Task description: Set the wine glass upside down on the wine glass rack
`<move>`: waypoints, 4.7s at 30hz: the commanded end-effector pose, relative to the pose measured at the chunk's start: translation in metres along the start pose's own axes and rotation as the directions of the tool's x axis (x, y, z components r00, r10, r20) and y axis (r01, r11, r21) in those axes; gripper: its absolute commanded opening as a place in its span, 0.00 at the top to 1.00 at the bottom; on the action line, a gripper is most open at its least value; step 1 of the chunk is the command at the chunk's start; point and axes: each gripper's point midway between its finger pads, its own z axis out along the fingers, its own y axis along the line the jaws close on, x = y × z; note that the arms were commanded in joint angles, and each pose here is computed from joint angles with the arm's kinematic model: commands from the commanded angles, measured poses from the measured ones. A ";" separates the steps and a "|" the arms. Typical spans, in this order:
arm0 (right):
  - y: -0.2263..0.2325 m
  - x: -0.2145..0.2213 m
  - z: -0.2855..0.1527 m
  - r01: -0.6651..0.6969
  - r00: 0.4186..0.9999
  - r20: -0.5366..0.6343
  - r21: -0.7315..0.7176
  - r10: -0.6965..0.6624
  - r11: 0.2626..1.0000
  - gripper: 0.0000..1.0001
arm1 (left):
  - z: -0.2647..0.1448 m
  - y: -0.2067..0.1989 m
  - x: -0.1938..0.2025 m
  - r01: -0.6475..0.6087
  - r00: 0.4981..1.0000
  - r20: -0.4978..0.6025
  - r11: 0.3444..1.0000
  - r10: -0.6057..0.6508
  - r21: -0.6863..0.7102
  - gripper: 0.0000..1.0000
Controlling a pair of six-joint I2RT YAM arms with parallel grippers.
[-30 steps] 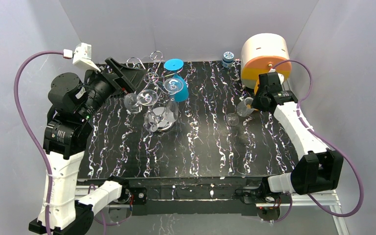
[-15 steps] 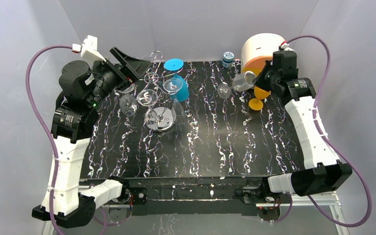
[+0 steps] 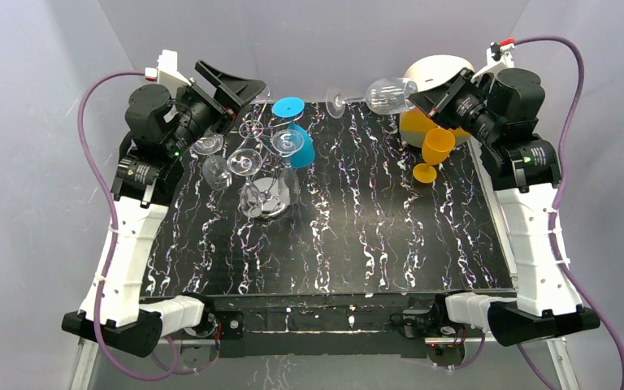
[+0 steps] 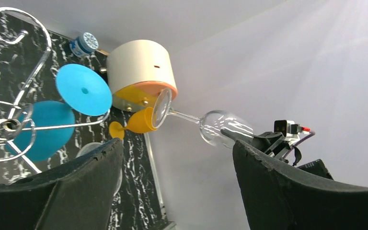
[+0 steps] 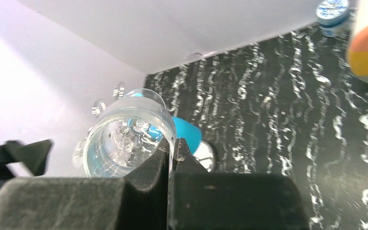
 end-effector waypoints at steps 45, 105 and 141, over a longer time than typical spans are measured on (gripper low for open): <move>0.198 -0.029 -0.030 0.399 0.892 0.432 -0.616 -0.132 0.679 0.99 | 0.024 -0.088 -0.001 0.430 0.771 0.360 0.846 -0.526 0.315 0.33; 0.204 0.006 -0.044 0.505 0.843 0.495 -0.590 -0.211 0.630 0.82 | 0.030 -0.081 -0.025 0.293 0.754 0.537 0.925 -0.378 0.240 1.00; 0.117 -0.003 -0.047 0.431 0.846 0.450 -0.260 -0.287 0.864 0.22 | 0.074 -0.060 -0.126 -0.665 0.424 0.402 0.581 0.811 -0.470 1.00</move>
